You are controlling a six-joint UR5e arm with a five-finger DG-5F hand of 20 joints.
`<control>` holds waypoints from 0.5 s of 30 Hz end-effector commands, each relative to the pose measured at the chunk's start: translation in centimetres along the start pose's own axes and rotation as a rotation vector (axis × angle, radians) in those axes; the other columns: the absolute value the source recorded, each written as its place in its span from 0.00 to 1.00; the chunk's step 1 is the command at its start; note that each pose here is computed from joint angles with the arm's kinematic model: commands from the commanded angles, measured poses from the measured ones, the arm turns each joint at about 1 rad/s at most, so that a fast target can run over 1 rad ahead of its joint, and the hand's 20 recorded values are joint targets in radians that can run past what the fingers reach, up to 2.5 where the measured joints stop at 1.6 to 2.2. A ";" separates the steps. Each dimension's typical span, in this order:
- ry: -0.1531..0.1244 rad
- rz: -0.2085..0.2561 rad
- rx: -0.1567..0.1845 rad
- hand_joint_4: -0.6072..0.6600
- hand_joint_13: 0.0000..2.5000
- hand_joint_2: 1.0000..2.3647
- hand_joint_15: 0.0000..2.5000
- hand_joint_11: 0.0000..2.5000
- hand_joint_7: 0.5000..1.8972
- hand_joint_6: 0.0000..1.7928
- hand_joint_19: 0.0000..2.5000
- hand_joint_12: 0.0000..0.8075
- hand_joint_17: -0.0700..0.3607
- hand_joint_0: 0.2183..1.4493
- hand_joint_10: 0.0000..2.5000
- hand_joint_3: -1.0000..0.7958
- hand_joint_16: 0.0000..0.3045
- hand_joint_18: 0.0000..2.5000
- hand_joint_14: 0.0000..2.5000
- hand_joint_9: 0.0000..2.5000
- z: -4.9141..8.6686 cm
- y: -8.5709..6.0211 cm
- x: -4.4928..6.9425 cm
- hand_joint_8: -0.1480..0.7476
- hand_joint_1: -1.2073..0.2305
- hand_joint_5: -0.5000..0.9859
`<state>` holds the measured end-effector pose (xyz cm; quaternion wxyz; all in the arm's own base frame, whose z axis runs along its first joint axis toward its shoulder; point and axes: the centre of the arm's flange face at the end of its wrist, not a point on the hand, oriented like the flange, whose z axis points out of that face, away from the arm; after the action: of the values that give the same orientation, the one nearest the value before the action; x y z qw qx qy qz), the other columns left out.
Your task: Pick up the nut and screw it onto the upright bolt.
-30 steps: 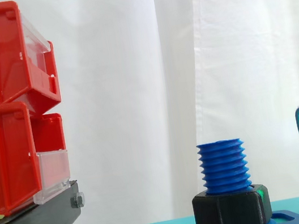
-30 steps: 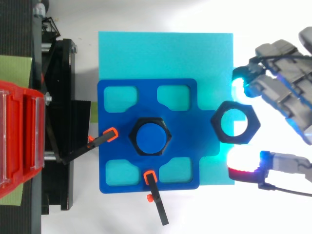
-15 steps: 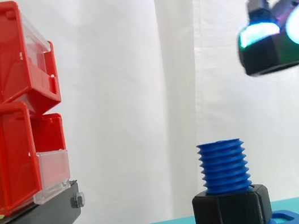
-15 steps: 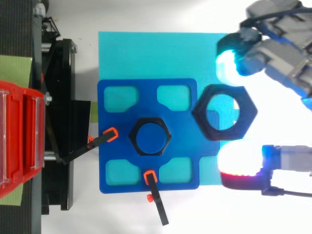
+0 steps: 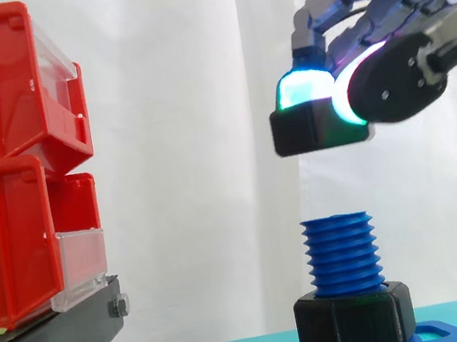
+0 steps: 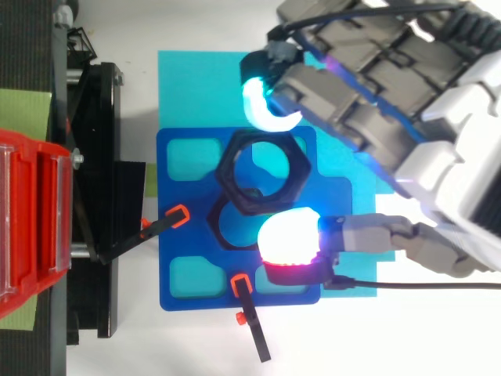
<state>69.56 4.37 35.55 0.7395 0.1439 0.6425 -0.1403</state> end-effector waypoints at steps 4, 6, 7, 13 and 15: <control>-0.007 0.004 -0.020 0.67 0.23 0.00 0.00 0.00 0.50 0.28 0.00 0.37 0.33 0.28 0.00 0.28 0.11 0.14 0.00 0.22 0.4 0.5 0.6 0.46 0.44 0.25; -0.006 0.004 -0.023 0.67 0.23 0.00 0.00 0.00 0.50 0.28 0.00 0.37 0.33 0.28 0.00 0.28 0.11 0.14 0.00 0.22 0.4 0.6 0.6 0.46 0.44 0.25; -0.005 0.003 -0.022 0.67 0.23 0.00 0.00 0.00 0.50 0.28 0.00 0.37 0.33 0.28 0.00 0.28 0.11 0.14 0.00 0.22 0.4 0.6 0.7 0.46 0.44 0.25; 0.015 -0.002 -0.029 0.67 0.23 0.00 0.00 0.00 0.50 0.28 0.00 0.37 0.33 0.28 0.00 0.28 0.11 0.14 0.00 0.22 0.4 1.1 2.5 0.46 0.44 0.25; 0.015 0.004 -0.031 0.67 0.23 0.00 0.00 0.00 0.50 0.28 0.00 0.37 0.33 0.28 0.00 0.28 0.11 0.14 0.00 0.22 0.3 1.2 2.6 0.46 0.44 0.25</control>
<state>70.56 5.13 33.50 0.7379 0.1337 0.6484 -0.1307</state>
